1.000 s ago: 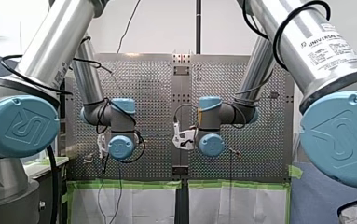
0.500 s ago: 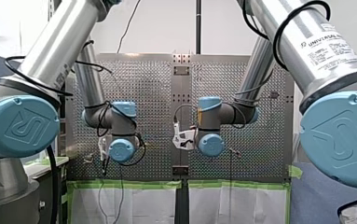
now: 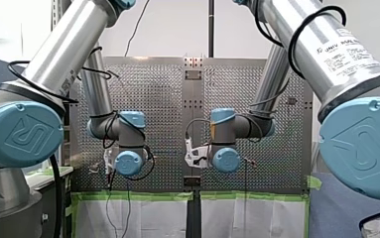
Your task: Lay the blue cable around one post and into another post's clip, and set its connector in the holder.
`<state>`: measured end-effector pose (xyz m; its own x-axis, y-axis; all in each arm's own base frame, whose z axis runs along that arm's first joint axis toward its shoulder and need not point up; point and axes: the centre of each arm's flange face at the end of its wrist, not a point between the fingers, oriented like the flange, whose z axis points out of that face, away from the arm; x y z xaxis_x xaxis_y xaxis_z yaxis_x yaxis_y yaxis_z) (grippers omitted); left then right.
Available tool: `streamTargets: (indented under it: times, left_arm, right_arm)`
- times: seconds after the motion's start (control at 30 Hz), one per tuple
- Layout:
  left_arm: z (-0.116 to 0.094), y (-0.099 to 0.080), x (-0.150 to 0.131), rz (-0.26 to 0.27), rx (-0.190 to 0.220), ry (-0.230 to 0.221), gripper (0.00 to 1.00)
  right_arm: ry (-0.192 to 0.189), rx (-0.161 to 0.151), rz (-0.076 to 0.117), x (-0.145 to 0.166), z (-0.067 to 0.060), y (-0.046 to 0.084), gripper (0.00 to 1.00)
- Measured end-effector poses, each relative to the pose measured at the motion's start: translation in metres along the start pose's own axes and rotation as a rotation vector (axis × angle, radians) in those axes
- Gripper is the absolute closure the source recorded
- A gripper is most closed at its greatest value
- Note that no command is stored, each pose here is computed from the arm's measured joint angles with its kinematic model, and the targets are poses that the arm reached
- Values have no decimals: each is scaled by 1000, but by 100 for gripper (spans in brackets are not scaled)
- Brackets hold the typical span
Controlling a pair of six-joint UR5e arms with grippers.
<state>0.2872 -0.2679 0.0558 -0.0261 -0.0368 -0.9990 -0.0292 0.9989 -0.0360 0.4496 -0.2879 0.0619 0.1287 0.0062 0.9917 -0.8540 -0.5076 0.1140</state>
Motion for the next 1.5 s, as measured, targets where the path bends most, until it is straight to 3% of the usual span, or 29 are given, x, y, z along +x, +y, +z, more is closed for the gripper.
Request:
streamTargets:
  times: [0.97, 1.17, 1.37, 1.5]
  left_arm:
    - [-2, 0, -1, -2, 0, -2, 100]
    - [-1, -13, -17, -46, 2, -32, 100]
    - [9, -21, -39, -111, 16, -55, 100]
    - [11, -17, -52, -142, -14, -60, 100]
  right_arm:
    - [-2, 0, -2, -1, 0, -1, 100]
    - [10, -1, 5, 16, 3, -19, 100]
    - [54, -5, 29, 55, 5, -40, 100]
    - [86, -7, 56, 85, 9, -48, 100]
